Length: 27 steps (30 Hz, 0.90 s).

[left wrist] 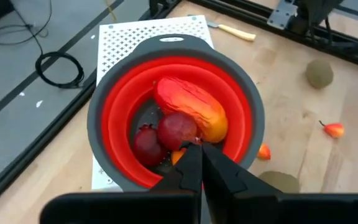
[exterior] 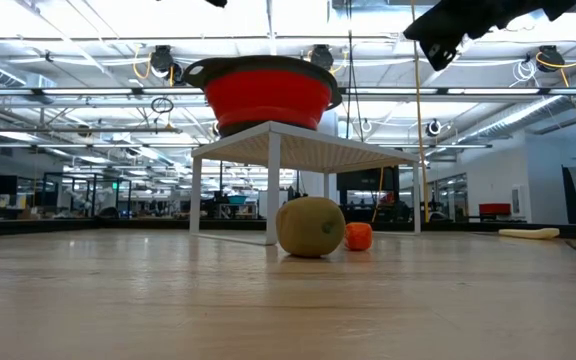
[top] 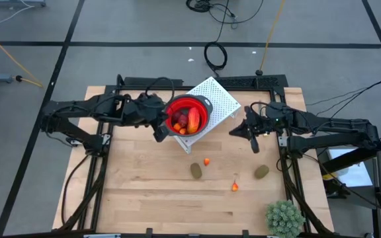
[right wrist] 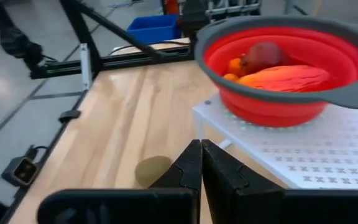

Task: Pick & Place Fruit
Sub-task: Put the kiwi into the red strainer bowl on the shelf

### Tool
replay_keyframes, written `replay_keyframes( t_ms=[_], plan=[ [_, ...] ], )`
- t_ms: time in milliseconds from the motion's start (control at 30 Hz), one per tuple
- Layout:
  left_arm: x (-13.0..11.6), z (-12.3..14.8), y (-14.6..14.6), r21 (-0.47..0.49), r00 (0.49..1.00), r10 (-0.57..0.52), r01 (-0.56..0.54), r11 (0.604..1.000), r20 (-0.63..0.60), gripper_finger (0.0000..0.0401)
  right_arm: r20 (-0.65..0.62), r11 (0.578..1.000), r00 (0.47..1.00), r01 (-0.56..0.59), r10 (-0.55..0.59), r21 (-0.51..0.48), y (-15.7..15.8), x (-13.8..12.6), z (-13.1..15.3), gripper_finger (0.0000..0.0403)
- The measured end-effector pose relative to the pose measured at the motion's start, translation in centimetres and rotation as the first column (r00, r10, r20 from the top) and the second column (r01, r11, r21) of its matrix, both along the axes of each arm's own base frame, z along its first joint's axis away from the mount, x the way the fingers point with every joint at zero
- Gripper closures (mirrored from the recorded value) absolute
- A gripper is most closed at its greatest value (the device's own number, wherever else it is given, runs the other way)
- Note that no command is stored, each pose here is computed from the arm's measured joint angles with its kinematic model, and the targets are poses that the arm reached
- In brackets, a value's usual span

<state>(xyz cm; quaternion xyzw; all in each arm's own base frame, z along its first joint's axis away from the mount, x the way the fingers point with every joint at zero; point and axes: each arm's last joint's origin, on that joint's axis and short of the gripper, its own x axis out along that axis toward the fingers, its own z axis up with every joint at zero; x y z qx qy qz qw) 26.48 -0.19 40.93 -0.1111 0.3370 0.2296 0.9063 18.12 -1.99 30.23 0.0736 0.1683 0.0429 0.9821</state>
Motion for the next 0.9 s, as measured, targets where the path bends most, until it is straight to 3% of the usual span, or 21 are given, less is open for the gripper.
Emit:
replay_keyframes(
  t_ms=[467,733,900],
  plan=[
    [0.0,0.0,-0.1,0.013,0.998,-0.054,0.055,0.998,-0.017,0.0399,0.005,0.959,0.969,-0.244,0.247,-0.143,3.5,0.0,-0.1,0.0399],
    [-0.3,-1.5,-0.1,0.022,0.996,-0.09,0.09,0.996,0.006,0.0397,-0.098,0.954,0.964,-0.26,0.247,-0.151,5.3,-0.5,-0.9,0.0399],
    [-2.3,-3.6,-0.1,-0.049,0.979,-0.141,0.149,0.988,0.149,0.0399,-0.103,0.967,0.971,-0.227,0.216,-0.112,6.1,-0.7,-0.8,0.04]
  ],
)
